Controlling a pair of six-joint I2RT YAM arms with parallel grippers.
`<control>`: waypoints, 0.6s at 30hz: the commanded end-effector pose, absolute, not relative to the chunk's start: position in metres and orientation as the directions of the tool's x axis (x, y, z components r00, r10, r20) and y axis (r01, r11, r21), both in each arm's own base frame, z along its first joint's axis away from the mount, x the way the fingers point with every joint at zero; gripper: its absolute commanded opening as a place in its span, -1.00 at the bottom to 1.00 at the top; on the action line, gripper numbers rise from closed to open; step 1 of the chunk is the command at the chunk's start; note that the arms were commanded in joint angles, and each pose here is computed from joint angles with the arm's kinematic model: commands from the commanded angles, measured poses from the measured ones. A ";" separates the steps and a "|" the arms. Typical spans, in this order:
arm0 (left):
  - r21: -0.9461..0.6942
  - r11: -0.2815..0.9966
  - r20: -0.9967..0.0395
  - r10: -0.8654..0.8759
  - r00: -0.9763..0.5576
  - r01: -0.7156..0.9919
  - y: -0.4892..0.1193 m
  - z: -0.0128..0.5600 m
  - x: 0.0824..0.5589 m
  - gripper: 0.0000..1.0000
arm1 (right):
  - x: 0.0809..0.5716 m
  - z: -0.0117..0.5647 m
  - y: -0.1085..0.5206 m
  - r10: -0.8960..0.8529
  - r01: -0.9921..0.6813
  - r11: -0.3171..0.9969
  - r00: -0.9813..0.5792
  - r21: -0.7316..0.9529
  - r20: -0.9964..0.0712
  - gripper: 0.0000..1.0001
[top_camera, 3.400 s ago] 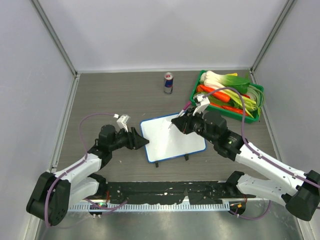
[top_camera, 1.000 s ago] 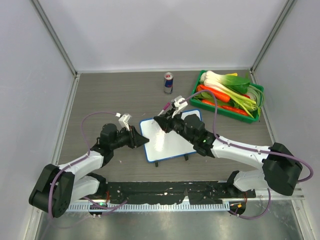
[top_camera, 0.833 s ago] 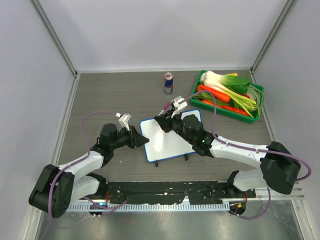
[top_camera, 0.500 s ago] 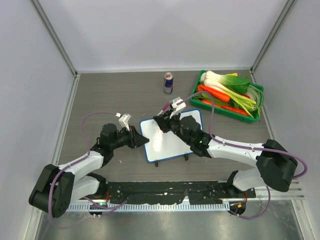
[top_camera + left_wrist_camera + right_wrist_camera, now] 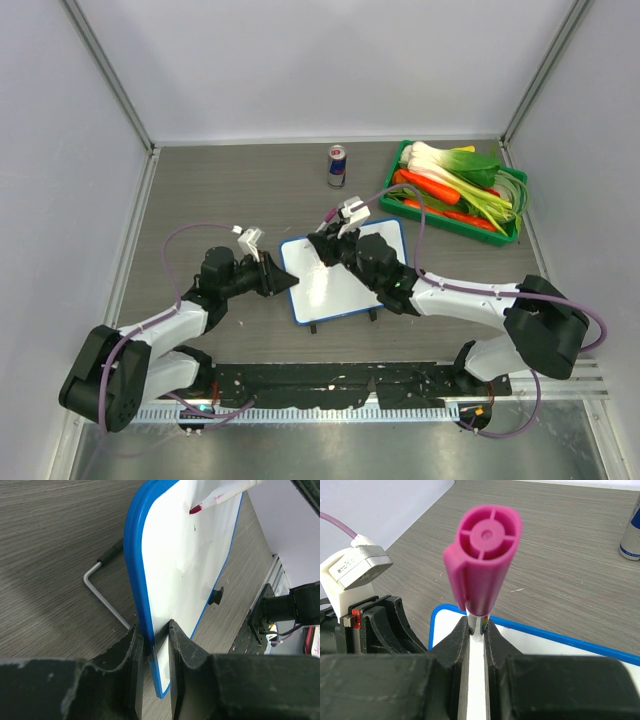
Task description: Write a sentence on the whiteboard
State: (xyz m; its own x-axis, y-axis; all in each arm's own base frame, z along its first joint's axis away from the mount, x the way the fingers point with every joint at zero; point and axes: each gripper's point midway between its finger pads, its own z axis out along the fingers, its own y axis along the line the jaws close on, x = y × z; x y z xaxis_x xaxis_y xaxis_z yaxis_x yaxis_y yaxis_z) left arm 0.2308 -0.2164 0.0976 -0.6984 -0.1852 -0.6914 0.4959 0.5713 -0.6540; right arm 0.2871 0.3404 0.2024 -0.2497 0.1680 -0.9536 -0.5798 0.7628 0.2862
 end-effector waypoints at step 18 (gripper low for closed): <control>-0.605 0.581 -0.741 -0.161 -0.652 0.545 -0.217 0.101 0.238 -1.00 | 0.264 0.194 0.336 0.180 -0.615 0.718 -0.287 0.325 -0.941 -0.98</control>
